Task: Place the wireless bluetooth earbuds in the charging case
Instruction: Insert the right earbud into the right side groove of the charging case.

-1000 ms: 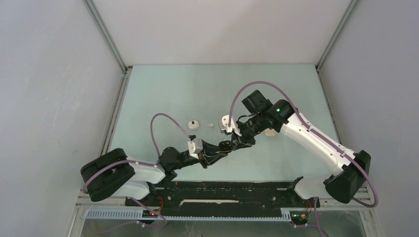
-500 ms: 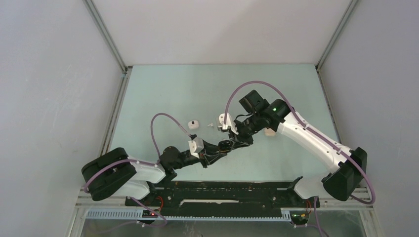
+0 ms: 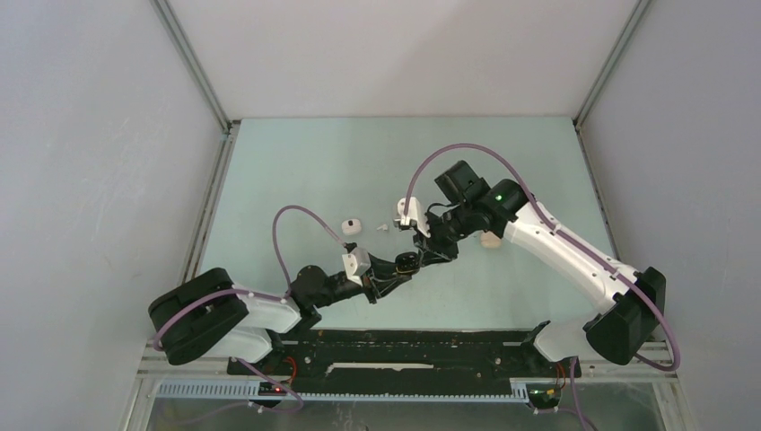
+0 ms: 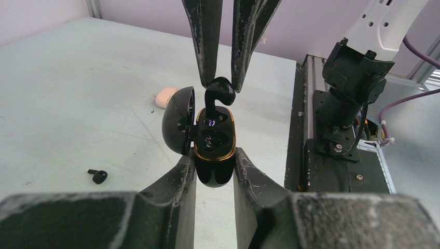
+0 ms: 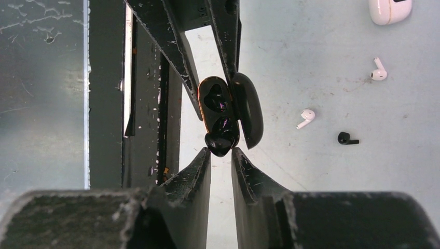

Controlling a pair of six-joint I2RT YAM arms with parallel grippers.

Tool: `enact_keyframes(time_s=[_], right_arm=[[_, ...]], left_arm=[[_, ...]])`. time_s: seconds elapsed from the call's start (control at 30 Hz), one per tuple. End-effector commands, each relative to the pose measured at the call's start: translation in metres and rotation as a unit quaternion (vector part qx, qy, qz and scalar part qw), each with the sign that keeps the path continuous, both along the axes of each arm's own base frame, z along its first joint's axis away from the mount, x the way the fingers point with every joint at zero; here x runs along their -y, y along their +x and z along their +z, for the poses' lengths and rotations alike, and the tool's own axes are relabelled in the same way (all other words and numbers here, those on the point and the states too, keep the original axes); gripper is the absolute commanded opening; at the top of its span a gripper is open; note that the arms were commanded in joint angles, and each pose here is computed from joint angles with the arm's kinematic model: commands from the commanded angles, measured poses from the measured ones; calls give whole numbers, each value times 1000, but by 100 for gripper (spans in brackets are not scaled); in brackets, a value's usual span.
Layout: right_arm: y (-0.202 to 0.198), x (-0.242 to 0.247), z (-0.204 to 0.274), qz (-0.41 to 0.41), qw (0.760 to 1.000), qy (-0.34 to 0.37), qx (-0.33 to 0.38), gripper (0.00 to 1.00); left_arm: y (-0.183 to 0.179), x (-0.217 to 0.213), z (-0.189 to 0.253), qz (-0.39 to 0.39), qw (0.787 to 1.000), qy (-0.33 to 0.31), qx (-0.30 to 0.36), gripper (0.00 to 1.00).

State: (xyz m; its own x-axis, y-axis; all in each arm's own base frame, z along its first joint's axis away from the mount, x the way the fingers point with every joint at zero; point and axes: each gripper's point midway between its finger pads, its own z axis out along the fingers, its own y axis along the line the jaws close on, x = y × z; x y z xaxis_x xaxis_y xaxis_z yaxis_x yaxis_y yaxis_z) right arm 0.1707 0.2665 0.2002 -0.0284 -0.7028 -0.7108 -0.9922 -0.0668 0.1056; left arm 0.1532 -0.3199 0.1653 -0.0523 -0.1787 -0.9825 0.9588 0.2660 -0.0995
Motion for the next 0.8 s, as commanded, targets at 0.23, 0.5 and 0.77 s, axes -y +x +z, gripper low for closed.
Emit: enact_keyframes(time_s=[0.23, 0.5, 0.77], right_arm=[[24, -8, 17, -39, 998, 31, 44, 29], [33, -9, 11, -58, 997, 19, 47, 37], [34, -7, 13, -62, 997, 24, 44, 44]], left_arm=[[-4, 6, 22, -17, 999, -30, 29, 0], [-5, 6, 22, -22, 999, -29, 30, 0], [-5, 7, 22, -20, 999, -28, 30, 0]])
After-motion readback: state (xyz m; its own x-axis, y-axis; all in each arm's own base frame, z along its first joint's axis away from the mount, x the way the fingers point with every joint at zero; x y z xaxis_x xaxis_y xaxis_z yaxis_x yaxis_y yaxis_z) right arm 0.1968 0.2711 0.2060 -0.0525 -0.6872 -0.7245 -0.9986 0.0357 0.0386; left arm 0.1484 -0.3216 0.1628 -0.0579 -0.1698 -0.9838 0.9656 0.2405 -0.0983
